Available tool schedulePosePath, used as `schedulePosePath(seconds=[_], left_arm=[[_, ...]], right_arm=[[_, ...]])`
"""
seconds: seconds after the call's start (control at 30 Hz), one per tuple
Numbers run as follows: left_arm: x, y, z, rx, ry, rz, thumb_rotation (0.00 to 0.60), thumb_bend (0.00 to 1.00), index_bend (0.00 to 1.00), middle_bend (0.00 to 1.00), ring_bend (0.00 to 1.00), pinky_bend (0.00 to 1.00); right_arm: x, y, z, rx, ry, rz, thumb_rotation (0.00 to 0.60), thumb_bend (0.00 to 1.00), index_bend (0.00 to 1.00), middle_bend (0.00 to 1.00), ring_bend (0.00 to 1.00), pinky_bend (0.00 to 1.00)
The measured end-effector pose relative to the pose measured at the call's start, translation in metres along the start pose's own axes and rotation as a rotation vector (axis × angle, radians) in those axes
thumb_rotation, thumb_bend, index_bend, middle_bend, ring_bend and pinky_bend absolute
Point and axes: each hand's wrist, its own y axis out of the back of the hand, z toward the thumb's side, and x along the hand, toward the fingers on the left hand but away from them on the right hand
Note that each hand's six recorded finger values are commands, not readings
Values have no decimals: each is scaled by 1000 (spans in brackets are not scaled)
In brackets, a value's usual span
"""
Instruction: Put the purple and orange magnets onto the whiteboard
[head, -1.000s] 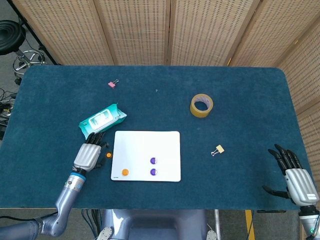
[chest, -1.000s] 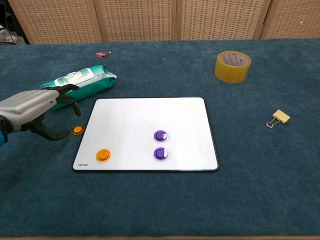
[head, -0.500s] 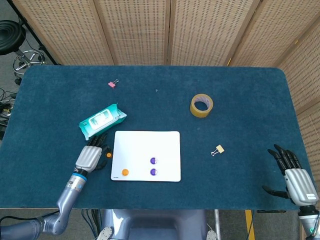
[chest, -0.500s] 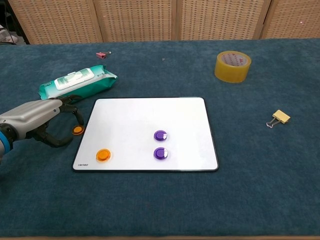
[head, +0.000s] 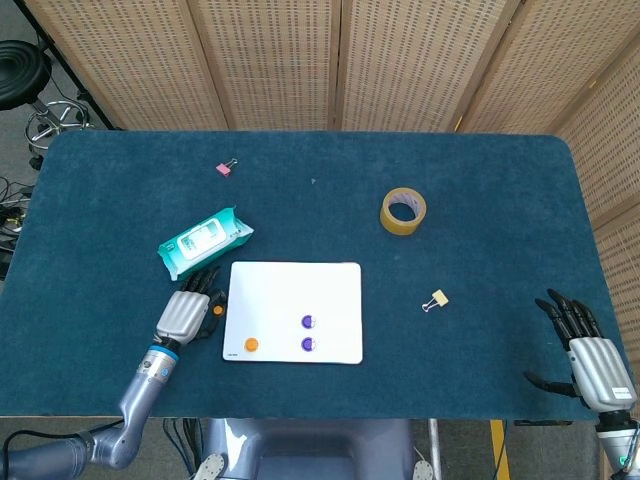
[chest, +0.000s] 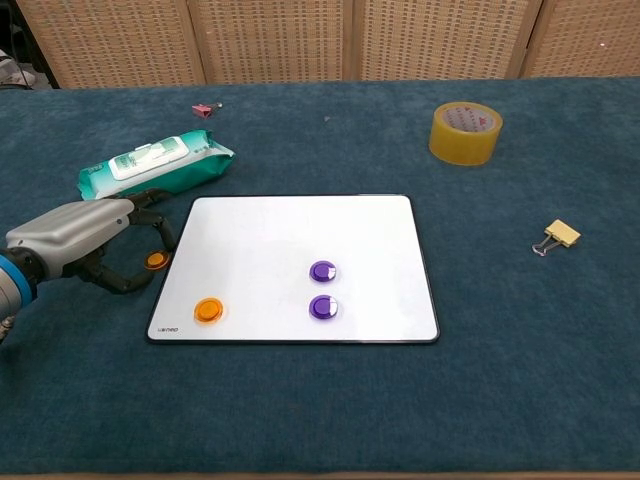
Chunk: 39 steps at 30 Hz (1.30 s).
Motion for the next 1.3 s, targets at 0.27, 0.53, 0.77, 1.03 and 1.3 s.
schedulePosePath(seconds=[0.27, 0.53, 0.77, 1.03, 1.3], left_arm=[[0, 0, -3, 9, 17, 15, 600, 387, 571, 0, 0, 2], [-1, 2, -4, 5, 19, 22, 600, 393, 589, 0, 0, 2], [-3, 8, -2, -10, 8, 36, 600, 395, 593, 0, 0, 2], [-7, 18, 10, -33, -34, 43, 600, 395, 594, 0, 0, 2], [-2, 22, 39, 0, -110, 27, 600, 396, 594, 0, 0, 2]], right_arm=[[0, 0, 0, -1, 1, -1, 600, 82, 86, 0, 0, 0], [0, 0, 0, -2, 1, -1, 600, 82, 86, 0, 0, 0], [0, 0, 1, -1, 1, 1, 600, 82, 86, 0, 0, 0], [0, 0, 1, -2, 1, 1, 600, 82, 86, 0, 0, 0], [0, 0, 1, -2, -1, -2, 600, 82, 86, 0, 0, 0]])
